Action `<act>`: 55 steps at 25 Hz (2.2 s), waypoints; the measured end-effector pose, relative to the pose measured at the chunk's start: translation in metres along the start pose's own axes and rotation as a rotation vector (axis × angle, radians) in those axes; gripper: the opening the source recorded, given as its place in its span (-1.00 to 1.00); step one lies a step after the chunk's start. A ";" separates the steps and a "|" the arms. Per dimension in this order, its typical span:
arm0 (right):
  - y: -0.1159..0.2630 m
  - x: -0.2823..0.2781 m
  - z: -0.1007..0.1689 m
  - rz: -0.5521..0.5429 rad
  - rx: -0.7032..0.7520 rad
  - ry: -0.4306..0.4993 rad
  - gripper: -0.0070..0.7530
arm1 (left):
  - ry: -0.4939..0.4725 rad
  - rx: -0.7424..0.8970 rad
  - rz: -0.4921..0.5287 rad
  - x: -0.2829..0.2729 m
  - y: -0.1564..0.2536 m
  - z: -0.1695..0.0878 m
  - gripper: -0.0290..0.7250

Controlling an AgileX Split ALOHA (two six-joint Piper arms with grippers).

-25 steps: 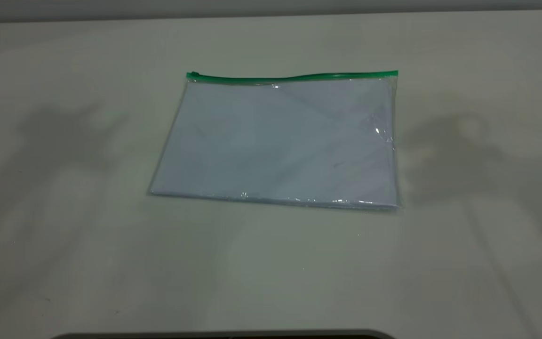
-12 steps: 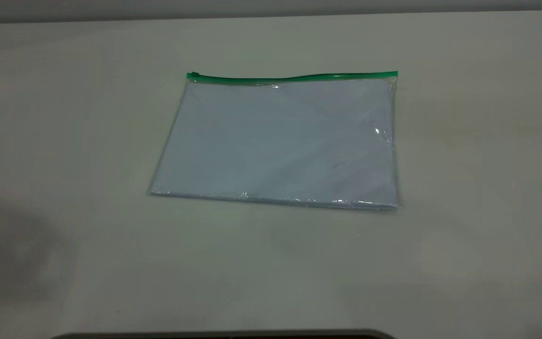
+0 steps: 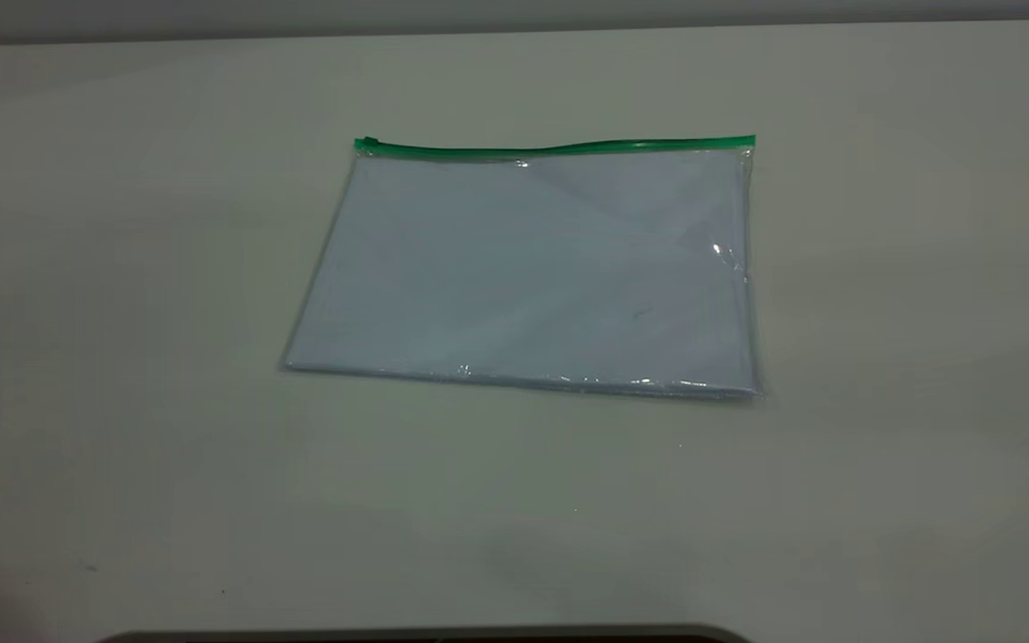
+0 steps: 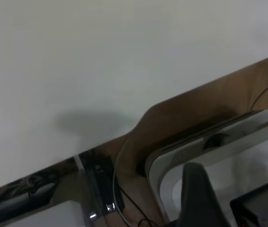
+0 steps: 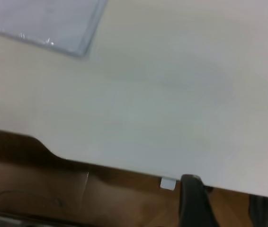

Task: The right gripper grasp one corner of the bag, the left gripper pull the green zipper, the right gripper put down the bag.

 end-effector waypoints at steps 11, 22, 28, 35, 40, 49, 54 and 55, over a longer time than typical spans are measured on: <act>-0.001 -0.001 0.003 -0.011 -0.008 -0.019 0.29 | -0.065 -0.067 -0.116 0.003 0.042 -0.009 0.39; -0.002 -0.008 0.002 -0.071 0.007 -0.012 0.29 | -0.230 -0.065 -0.319 -0.017 0.062 0.000 0.39; 0.000 -0.030 -0.005 -0.266 0.078 0.055 0.29 | -0.249 -0.056 -0.389 -0.023 0.065 -0.002 0.39; 0.003 -0.038 -0.004 -0.327 0.082 0.060 0.29 | -0.281 -0.087 -0.416 -0.026 0.067 -0.001 0.39; 0.003 -0.038 -0.004 -0.327 0.082 0.059 0.29 | -0.319 -0.118 -0.458 -0.030 0.071 -0.001 0.39; 0.003 -0.038 -0.004 -0.327 0.083 0.056 0.29 | -0.320 -0.118 -0.458 -0.030 0.071 -0.001 0.39; 0.003 -0.038 -0.004 -0.327 0.083 0.056 0.29 | -0.320 -0.118 -0.458 -0.030 0.071 -0.001 0.39; 0.003 -0.038 -0.004 -0.327 0.083 0.056 0.29 | -0.320 -0.118 -0.458 -0.030 0.071 -0.001 0.39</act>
Point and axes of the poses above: a point on each arm's last joint axis where the gripper is mounted, x pointing out along that axis toward the gripper, z along the wrist's bending axis when the last joint is at zero, y = z × x, the point moved 9 cm from there along x, pointing out along that axis toward the gripper, and after that the axes turned 6 degrees about x, right-handed, at the moved point
